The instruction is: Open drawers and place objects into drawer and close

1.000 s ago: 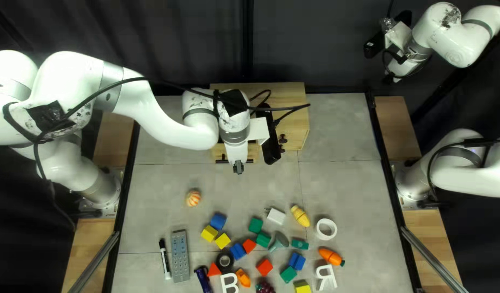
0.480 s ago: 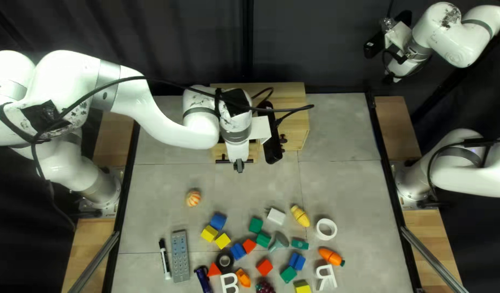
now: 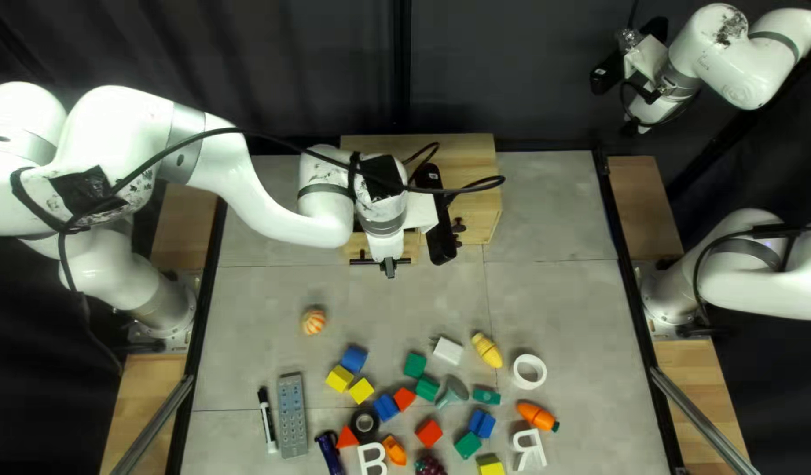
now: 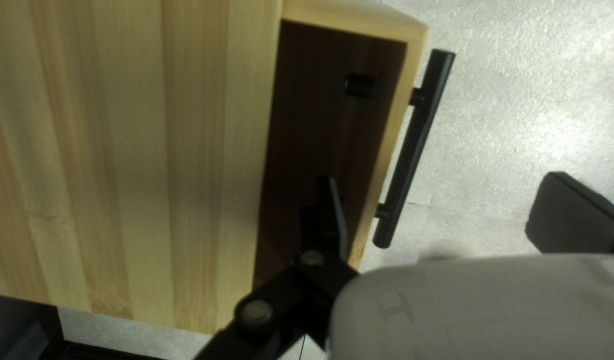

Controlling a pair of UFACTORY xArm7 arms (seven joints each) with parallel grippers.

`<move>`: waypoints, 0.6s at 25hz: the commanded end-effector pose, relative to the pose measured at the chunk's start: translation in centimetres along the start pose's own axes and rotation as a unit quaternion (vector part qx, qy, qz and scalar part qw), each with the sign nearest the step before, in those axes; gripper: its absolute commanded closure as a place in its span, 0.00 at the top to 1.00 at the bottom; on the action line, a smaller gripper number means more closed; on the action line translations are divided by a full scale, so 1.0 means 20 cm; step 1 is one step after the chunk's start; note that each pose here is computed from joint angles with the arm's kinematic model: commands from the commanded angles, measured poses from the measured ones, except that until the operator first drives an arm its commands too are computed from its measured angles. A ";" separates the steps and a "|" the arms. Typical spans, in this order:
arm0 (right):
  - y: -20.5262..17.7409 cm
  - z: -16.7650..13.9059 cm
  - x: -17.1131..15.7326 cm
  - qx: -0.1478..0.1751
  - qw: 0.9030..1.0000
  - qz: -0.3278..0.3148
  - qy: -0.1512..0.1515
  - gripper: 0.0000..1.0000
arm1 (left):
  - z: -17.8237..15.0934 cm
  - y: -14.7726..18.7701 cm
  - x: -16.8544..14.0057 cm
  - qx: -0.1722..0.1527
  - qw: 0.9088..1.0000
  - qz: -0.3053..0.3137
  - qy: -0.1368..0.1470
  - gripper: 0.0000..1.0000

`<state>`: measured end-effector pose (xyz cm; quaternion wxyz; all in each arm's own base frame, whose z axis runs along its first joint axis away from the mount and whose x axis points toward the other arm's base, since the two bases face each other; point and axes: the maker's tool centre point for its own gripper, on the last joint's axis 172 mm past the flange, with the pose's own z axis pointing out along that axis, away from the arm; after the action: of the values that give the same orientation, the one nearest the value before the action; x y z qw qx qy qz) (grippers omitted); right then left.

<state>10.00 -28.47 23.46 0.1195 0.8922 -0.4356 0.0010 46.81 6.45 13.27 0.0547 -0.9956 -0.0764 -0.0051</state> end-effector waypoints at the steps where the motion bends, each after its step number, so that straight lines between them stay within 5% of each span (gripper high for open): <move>1: 0.00 0.00 0.00 0.000 1.000 0.000 0.000 1.00 | 0.02 0.00 0.00 -0.014 1.000 -0.003 0.006 1.00; 15: 0.00 0.00 0.00 0.000 1.000 0.000 0.000 1.00 | 0.02 0.04 -0.03 -0.057 0.998 -0.001 0.011 1.00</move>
<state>10.00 -28.47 23.46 0.1195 0.8922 -0.4356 0.0010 46.30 5.68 12.86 0.0024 -0.9968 -0.0781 -0.0194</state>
